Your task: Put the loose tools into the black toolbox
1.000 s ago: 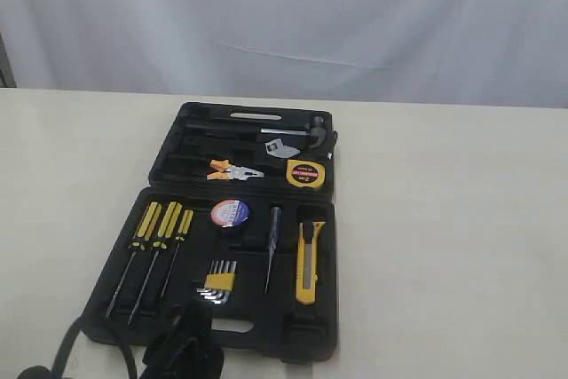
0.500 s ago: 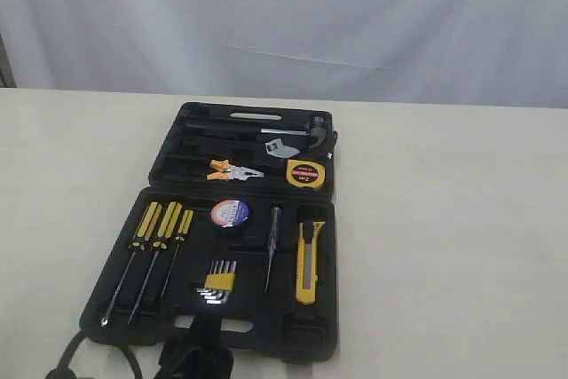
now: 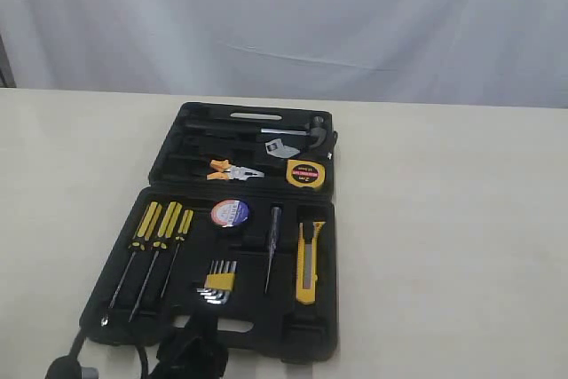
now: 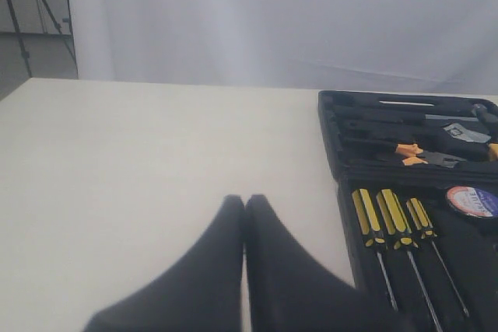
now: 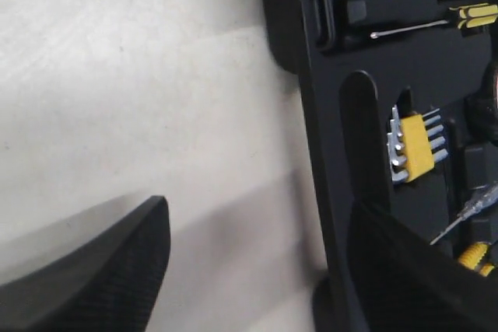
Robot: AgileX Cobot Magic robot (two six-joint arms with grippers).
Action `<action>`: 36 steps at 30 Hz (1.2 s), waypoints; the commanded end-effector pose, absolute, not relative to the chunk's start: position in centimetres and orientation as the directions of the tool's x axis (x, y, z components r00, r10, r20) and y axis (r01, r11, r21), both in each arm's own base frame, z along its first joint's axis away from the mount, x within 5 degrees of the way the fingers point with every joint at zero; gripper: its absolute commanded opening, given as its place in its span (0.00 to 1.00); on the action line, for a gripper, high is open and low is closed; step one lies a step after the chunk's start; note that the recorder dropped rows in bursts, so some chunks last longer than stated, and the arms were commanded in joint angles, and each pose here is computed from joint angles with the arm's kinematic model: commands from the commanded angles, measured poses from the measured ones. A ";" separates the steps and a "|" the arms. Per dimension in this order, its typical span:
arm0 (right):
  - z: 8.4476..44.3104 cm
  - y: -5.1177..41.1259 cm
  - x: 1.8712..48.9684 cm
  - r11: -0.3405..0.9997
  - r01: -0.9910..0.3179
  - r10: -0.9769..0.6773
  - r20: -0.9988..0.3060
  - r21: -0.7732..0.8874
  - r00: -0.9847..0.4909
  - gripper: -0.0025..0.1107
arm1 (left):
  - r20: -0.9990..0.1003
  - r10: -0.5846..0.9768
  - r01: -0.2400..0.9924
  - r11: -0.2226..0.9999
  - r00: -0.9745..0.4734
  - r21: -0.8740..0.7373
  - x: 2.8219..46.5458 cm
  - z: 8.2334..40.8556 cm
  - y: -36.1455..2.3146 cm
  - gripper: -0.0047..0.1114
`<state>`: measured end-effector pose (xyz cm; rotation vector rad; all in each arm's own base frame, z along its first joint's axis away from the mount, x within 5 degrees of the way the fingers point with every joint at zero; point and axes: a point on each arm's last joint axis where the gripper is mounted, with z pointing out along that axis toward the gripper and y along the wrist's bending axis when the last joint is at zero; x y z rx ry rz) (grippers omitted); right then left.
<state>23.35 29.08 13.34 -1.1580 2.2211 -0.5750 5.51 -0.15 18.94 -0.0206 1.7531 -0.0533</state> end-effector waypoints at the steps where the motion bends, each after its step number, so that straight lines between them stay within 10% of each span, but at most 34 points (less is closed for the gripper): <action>1: 13.3 28.4 24.4 0.552 -0.584 -0.826 -0.292 -0.596 -0.483 0.57 | -0.982 -0.045 0.018 0.999 -0.181 -0.049 5.5 18.9 -0.2 0.04; 23: 10.4 25.4 28.5 0.533 -0.594 -0.830 -0.234 -0.602 -0.507 0.57 | -0.982 -0.045 0.018 0.999 -0.181 -0.049 5.5 18.9 -0.2 0.04; 32: 10.0 25.3 28.7 0.514 -0.597 -0.840 -0.218 -0.616 -0.497 0.02 | -0.982 -0.045 0.018 0.999 -0.181 -0.049 5.5 18.9 -0.2 0.04; 36: 10.1 25.2 28.7 0.486 -0.614 -0.856 -0.195 -0.622 -0.479 0.02 | -0.982 -0.045 0.018 0.999 -0.181 -0.049 5.5 18.9 -0.2 0.04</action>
